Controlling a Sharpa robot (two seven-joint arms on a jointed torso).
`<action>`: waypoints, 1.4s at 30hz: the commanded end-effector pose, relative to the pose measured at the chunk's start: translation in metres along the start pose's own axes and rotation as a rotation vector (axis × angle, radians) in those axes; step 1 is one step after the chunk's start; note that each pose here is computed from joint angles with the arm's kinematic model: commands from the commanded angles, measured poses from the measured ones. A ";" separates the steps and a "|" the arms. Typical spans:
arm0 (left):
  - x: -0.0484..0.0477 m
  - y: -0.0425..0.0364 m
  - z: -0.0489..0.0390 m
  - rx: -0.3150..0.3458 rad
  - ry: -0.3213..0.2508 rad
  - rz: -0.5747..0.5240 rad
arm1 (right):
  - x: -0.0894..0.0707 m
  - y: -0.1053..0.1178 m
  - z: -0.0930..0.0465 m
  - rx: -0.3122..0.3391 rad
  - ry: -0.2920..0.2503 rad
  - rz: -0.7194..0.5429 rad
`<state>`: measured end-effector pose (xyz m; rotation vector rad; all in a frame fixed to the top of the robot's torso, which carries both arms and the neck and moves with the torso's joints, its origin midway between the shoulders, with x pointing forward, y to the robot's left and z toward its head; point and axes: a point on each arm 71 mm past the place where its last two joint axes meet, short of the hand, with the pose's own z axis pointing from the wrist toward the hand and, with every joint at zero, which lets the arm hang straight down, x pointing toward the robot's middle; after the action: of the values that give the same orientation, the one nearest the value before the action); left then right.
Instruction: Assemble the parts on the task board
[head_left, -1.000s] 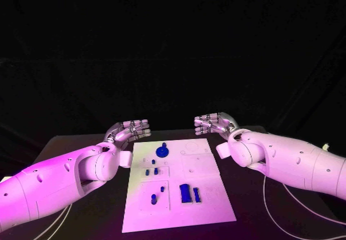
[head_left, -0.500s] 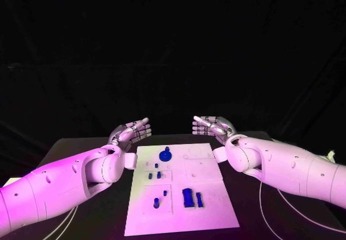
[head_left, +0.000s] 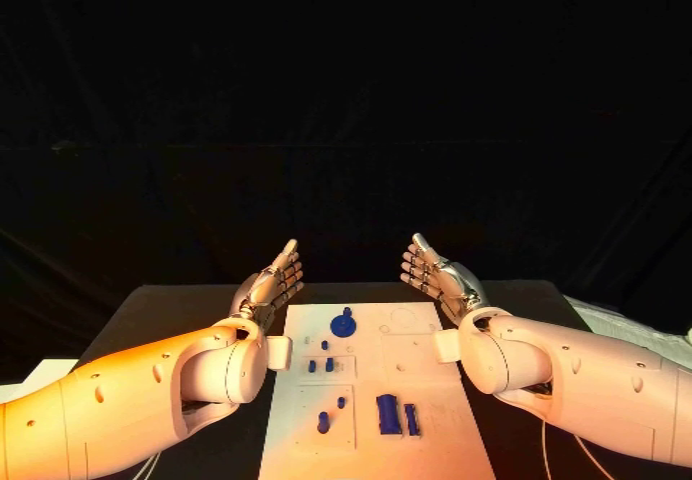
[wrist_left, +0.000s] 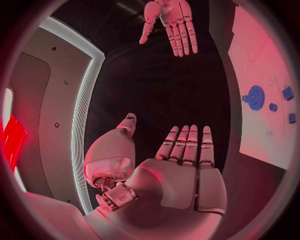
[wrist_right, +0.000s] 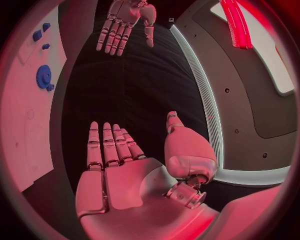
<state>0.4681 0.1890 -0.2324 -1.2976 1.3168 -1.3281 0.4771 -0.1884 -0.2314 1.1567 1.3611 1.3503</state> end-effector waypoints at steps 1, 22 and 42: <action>-0.0025 -0.0073 -0.0051 0.087 -0.092 0.086 | -0.004 0.005 -0.009 -0.033 -0.146 -0.017; -0.0018 -0.0078 -0.0075 0.093 -0.100 0.094 | -0.001 0.007 -0.016 -0.033 -0.172 -0.015; -0.0018 -0.0078 -0.0075 0.093 -0.100 0.094 | -0.001 0.007 -0.016 -0.033 -0.172 -0.015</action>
<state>0.4619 0.1937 -0.2269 -1.2350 1.2322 -1.2166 0.4620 -0.1933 -0.2257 1.2260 1.2277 1.2173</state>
